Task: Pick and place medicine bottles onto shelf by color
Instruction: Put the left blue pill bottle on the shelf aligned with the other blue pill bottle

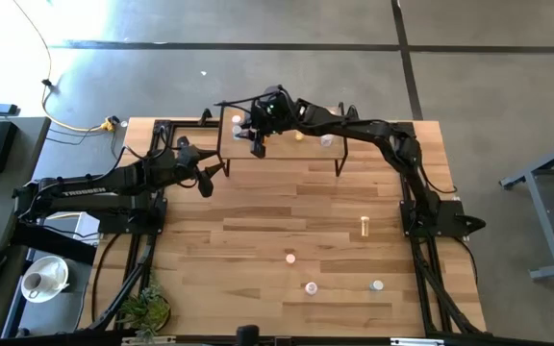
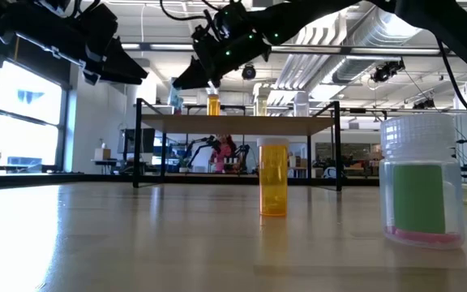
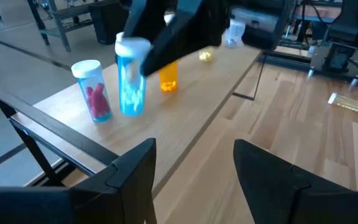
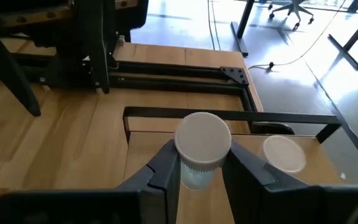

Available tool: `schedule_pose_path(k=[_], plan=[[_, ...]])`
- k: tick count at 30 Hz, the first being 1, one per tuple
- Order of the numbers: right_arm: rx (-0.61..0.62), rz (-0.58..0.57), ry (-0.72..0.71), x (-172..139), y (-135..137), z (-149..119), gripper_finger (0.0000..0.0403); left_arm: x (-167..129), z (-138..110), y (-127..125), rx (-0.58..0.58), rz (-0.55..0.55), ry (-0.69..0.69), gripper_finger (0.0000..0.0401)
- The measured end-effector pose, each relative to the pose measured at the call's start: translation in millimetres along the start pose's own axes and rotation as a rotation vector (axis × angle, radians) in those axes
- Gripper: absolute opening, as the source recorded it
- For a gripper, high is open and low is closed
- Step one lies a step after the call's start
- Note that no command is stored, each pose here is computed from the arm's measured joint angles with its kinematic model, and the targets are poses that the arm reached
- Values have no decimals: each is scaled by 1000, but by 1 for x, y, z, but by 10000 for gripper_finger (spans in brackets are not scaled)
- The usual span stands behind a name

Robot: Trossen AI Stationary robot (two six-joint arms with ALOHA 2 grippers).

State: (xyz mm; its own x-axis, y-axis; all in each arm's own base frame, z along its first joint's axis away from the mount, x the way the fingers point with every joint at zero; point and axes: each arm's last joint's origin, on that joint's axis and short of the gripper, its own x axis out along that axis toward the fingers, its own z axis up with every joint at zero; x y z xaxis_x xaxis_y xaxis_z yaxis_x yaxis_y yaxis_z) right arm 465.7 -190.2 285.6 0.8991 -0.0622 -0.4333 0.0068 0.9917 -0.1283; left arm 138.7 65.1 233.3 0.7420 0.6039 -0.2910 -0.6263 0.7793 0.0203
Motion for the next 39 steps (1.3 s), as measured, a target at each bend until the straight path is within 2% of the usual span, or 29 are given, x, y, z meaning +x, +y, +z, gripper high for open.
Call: schedule_pose_path(k=[4, 21, 39], plan=[[5, 13, 26, 8, 0, -9, 87, 0, 0, 0, 0, 0, 0, 203], [11, 18, 44, 13, 0, -15, 87, 0, 0, 0, -9, 0, 0, 204], [1, 25, 63, 11, 1, -12, 87, 0, 0, 0, -8, -1, 1, 204]])
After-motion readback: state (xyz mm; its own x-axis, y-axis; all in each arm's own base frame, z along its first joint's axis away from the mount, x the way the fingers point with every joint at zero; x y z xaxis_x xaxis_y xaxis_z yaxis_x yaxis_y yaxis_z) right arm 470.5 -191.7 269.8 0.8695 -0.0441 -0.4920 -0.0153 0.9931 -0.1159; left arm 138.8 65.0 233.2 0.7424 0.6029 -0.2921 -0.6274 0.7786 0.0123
